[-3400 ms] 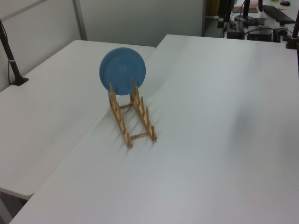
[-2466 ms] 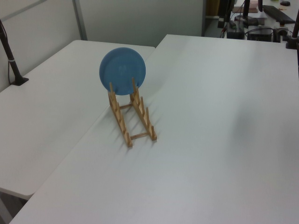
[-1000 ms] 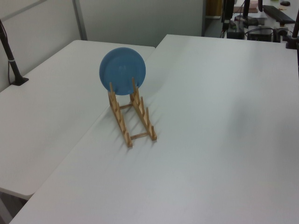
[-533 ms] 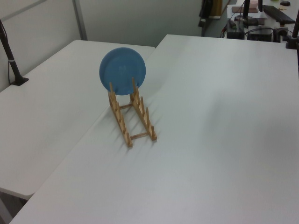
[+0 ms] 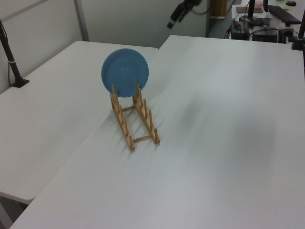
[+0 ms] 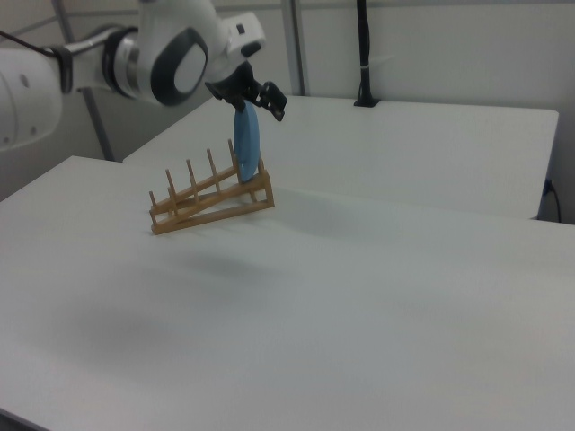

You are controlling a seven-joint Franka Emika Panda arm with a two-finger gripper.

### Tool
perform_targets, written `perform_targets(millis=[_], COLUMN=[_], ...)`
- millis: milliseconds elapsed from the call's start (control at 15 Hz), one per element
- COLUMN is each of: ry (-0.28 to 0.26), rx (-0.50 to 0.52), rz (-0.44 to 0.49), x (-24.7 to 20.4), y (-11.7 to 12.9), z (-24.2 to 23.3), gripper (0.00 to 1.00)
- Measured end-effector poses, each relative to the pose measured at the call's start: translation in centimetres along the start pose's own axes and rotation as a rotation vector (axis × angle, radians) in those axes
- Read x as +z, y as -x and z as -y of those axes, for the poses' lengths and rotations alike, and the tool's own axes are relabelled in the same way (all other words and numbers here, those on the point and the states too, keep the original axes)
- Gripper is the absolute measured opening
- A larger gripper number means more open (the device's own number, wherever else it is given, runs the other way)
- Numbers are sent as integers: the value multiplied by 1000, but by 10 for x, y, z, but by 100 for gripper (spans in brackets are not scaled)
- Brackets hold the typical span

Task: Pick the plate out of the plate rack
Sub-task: 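Lower the open gripper toward the rim of the blue plate, then close the gripper on the rim of the blue plate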

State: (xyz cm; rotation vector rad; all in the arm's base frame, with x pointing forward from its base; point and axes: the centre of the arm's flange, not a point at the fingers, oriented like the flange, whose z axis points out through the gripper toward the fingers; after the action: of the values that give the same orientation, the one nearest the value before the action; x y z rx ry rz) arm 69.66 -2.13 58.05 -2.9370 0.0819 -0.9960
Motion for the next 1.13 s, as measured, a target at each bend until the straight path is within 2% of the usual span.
perform_targets(millis=[333, 733, 1067, 1133], ry=[-35, -82, -82, -80], rx=[73, 49, 5, 0], rz=[-115, -250, -262, -261], x=[57, 99, 122, 126], y=[7, 21, 27, 27], z=[41, 88, 105, 105], gripper=[100, 94, 92, 85])
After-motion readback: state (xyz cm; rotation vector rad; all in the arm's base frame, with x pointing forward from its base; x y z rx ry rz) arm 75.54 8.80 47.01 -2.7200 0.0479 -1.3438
